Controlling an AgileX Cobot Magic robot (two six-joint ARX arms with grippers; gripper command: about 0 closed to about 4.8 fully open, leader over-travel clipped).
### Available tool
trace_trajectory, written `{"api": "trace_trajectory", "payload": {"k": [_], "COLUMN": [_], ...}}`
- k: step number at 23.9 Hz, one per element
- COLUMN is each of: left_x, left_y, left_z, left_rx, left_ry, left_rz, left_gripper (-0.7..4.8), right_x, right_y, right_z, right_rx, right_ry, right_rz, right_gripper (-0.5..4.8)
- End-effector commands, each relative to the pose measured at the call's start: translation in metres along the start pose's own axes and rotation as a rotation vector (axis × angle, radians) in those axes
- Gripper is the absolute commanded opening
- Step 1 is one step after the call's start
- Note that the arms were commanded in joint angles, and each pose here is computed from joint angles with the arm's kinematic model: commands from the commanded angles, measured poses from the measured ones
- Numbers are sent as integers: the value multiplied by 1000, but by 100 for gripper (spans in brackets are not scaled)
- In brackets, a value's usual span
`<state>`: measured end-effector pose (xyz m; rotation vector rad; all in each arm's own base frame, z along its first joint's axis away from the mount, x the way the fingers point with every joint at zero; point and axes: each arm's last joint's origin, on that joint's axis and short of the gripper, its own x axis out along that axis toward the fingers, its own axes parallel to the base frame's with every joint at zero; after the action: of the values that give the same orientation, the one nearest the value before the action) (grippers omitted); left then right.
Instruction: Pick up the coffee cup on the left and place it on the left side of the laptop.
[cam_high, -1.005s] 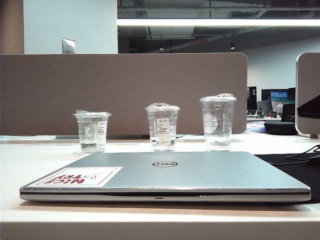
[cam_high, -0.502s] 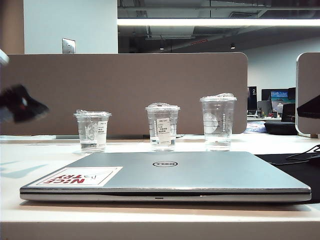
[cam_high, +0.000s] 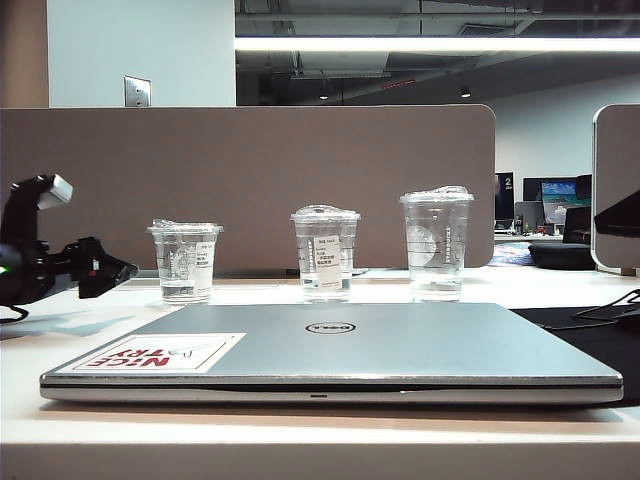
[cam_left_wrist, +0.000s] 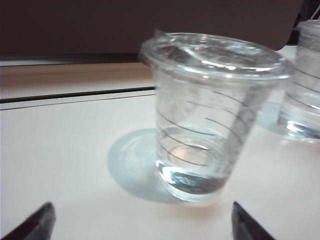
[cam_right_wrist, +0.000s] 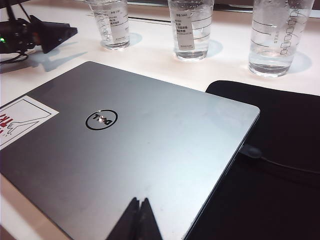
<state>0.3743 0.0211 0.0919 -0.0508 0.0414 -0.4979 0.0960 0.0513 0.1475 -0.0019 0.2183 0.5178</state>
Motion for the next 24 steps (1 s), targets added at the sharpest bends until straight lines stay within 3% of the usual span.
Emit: {"api": "trace_trajectory", "payload": {"k": [1, 6, 11, 24], "left_x": [21, 39, 58, 74], "left_y": [4, -3, -19, -15], "left_z": [1, 3, -3, -29], "left_rx": [4, 126, 214, 164], "left_ry": [43, 65, 154, 150], "left_rz": [-47, -99, -165, -131], "left_gripper": [479, 479, 479, 479], "right_x": [0, 0, 0, 0], "right_y": [0, 0, 0, 0], "right_z": [0, 0, 0, 0], "right_rx": [-1, -1, -1, -1], "right_ry": [-16, -16, -15, -14], "right_rz": [1, 1, 1, 0], "right_gripper": [-5, -5, -5, -5]}}
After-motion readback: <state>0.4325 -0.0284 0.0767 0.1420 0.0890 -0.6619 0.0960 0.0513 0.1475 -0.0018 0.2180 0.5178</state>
